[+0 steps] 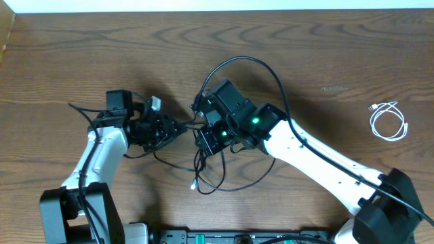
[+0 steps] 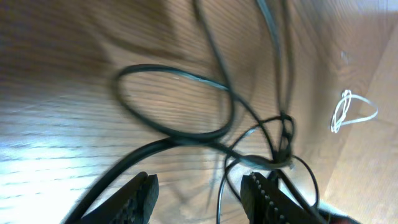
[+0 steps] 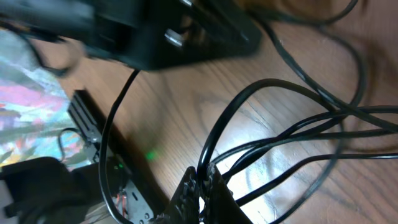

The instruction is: Untangle cables

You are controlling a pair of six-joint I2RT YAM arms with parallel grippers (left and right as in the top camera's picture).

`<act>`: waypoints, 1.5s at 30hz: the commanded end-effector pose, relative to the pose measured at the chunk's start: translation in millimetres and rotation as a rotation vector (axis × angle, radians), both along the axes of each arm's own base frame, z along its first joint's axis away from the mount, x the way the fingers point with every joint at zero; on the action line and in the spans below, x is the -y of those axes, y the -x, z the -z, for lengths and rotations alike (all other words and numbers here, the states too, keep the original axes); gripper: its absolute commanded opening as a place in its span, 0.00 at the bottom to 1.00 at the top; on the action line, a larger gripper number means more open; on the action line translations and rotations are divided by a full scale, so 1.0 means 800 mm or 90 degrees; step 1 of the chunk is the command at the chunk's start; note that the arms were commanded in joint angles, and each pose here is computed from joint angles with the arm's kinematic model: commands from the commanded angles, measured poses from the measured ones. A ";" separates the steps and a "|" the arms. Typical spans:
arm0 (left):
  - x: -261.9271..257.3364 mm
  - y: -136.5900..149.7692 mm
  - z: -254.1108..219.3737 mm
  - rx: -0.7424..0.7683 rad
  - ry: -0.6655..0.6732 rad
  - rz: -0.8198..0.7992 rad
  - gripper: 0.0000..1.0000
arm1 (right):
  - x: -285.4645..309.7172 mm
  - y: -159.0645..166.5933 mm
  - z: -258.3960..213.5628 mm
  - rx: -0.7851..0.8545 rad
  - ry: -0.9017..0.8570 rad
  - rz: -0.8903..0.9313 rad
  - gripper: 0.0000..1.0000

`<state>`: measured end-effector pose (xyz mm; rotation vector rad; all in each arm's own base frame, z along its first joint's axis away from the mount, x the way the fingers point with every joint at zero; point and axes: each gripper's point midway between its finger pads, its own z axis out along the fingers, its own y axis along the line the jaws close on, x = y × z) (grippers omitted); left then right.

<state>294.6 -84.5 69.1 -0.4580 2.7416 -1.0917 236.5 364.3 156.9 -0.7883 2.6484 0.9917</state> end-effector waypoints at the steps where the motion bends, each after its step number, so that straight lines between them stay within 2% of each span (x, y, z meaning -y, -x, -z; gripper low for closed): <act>1: 0.015 0.002 -0.006 0.024 0.007 0.034 0.48 | -0.013 0.009 -0.021 0.009 -0.050 -0.048 0.01; 6: 0.021 0.001 -0.007 0.031 0.007 0.045 0.48 | -0.030 0.017 -0.041 0.013 -0.115 -0.094 0.01; 7: 0.020 0.001 -0.007 0.031 0.006 0.045 0.45 | -0.033 0.017 -0.045 0.016 -0.125 -0.098 0.01; 8: 0.020 0.001 -0.007 0.031 0.004 0.044 0.33 | -0.035 0.016 -0.047 0.020 -0.133 -0.101 0.01; 10: 0.019 0.001 -0.006 0.031 0.002 0.043 0.13 | -0.038 0.016 -0.056 0.026 -0.151 -0.108 0.01; 12: 0.016 0.000 -0.003 0.029 -0.012 0.040 0.08 | -0.039 0.016 -0.064 0.036 -0.162 -0.109 0.01; 14: 0.008 -0.001 0.003 0.019 -0.037 0.024 0.08 | -0.036 0.015 -0.077 0.050 -0.173 -0.108 0.01; 22: -0.031 0.001 0.029 -0.055 -0.147 -0.081 0.08 | -0.019 0.026 -0.163 0.147 -0.250 -0.113 0.01; 27: -0.051 0.005 0.039 -0.089 -0.197 -0.133 0.08 | 0.018 0.015 -0.204 0.244 -0.225 -0.030 0.01; 31: -0.069 0.010 0.045 -0.117 -0.243 -0.181 0.08 | 0.056 0.008 -0.209 0.281 -0.164 0.042 0.01; 35: -0.069 0.012 0.046 -0.122 -0.242 -0.179 0.08 | 0.076 0.015 -0.191 0.248 -0.113 0.070 0.01; 36: -0.067 0.013 0.046 -0.124 -0.239 -0.177 0.09 | 0.078 0.017 -0.182 0.236 -0.100 0.068 0.01; 38: -0.066 0.015 0.046 -0.126 -0.237 -0.170 0.17 | 0.081 0.021 -0.164 0.206 -0.070 0.068 0.02; 40: -0.056 0.015 0.043 -0.111 -0.215 -0.134 0.26 | 0.085 0.021 -0.147 0.178 -0.039 0.082 0.09; 42: -0.039 0.013 0.035 -0.085 -0.173 -0.083 0.37 | 0.095 0.015 -0.117 0.142 0.020 0.116 0.25; 45: -0.029 0.012 0.029 -0.066 -0.150 -0.052 0.42 | 0.095 0.013 -0.092 0.114 0.058 0.117 0.38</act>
